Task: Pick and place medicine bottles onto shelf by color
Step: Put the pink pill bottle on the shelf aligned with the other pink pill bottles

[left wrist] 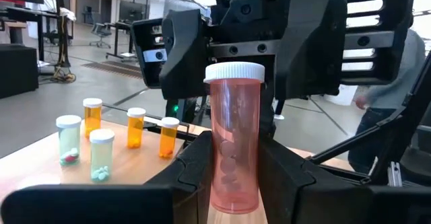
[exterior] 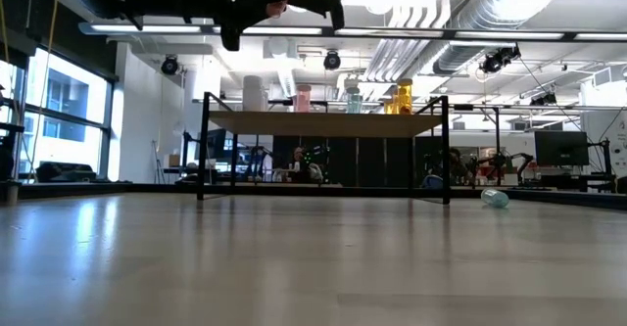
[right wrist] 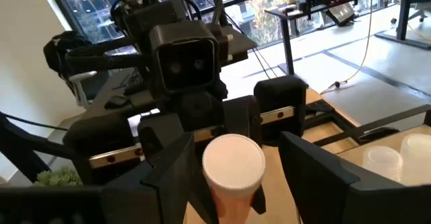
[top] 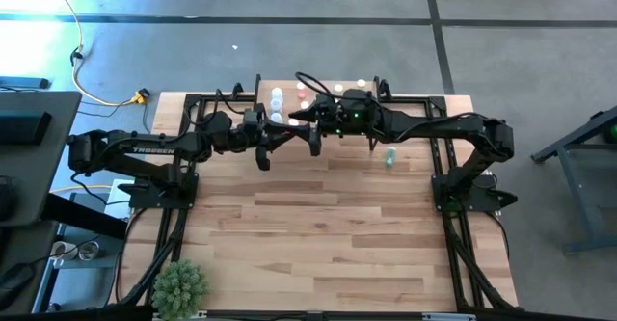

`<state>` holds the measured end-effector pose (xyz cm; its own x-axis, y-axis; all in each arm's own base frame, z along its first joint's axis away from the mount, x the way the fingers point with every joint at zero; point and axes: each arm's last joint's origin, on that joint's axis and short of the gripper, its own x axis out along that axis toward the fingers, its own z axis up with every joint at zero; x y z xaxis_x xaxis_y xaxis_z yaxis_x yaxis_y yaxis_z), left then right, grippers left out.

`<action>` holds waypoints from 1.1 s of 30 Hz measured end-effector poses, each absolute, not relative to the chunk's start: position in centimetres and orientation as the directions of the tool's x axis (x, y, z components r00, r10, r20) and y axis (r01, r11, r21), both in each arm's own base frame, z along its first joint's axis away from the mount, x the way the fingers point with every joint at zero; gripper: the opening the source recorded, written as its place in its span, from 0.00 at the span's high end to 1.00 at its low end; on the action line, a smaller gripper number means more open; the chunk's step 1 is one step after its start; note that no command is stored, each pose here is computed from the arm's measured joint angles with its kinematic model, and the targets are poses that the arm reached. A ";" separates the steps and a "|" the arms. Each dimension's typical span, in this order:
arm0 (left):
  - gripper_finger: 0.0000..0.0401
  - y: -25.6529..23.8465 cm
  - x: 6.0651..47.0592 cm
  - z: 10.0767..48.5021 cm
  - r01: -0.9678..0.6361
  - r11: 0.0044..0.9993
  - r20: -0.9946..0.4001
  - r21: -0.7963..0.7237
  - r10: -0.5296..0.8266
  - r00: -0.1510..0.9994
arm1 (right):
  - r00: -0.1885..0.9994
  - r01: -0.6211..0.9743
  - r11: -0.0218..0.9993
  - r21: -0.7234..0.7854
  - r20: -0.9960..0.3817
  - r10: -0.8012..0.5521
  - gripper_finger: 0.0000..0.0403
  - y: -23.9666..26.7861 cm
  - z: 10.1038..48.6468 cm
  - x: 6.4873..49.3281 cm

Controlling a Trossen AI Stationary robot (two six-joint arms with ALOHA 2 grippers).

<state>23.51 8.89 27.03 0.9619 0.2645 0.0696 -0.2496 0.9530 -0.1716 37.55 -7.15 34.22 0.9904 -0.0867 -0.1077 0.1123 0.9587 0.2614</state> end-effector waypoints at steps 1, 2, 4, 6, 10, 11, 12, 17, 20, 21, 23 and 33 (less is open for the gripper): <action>0.79 8.9 23.5 27.0 -0.250 0.953 0.070 -0.172 0.264 0.962 | 0.990 0.113 0.958 0.262 -0.110 -0.086 0.49 -7.1 34.2 37.6; 0.79 8.9 23.5 27.0 -0.250 0.953 0.070 -0.172 0.265 0.962 | 0.990 0.112 0.959 0.262 -0.108 -0.086 0.49 -7.1 34.2 37.6; 0.79 8.9 23.5 27.0 -0.250 0.953 0.069 -0.172 0.264 0.962 | 0.991 0.104 0.959 0.264 -0.105 -0.079 0.49 -7.1 34.3 37.5; 0.79 8.9 23.5 27.0 -0.250 0.953 0.070 -0.171 0.264 0.962 | 0.991 0.104 0.956 0.273 -0.106 -0.077 0.50 -7.1 34.3 37.5; 0.79 8.9 23.5 27.0 -0.249 0.953 0.069 -0.171 0.264 0.962 | 0.991 0.100 0.953 0.288 -0.114 -0.069 0.57 -7.1 34.2 37.5; 0.79 8.9 23.5 27.0 -0.249 0.953 0.069 -0.171 0.264 0.962 | 0.992 0.095 0.952 0.291 -0.112 -0.065 0.60 -7.1 34.2 37.5; 0.79 8.9 23.5 27.0 -0.249 0.953 0.069 -0.172 0.264 0.962 | 0.992 0.092 0.951 0.296 -0.110 -0.062 0.62 -7.1 34.2 37.5; 0.79 8.9 23.5 27.0 -0.249 0.953 0.069 -0.171 0.264 0.962 | 0.992 0.093 0.951 0.296 -0.111 -0.062 0.73 -7.1 34.2 37.5; 0.79 8.9 23.5 27.0 -0.249 0.953 0.069 -0.171 0.264 0.962 | 0.992 0.092 0.951 0.296 -0.111 -0.062 0.75 -7.1 34.2 37.5; 0.79 8.9 23.5 27.0 -0.249 0.953 0.069 -0.171 0.264 0.962 | 0.992 0.093 0.951 0.296 -0.111 -0.062 0.76 -7.1 34.2 37.5; 0.79 8.9 23.5 27.0 -0.249 0.953 0.069 -0.171 0.264 0.962 | 0.992 0.093 0.951 0.296 -0.112 -0.062 0.75 -7.1 34.2 37.5; 0.79 8.9 23.5 26.9 -0.263 0.949 0.060 -0.173 0.277 0.959 | 0.990 0.099 0.946 0.308 -0.129 -0.062 0.75 -7.0 34.1 37.5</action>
<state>23.51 8.91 26.95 0.9591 0.2767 0.0605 -0.2628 0.9491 -0.1735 37.48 -7.05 34.07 0.9897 -0.0615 -0.1293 0.0991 0.9460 0.3085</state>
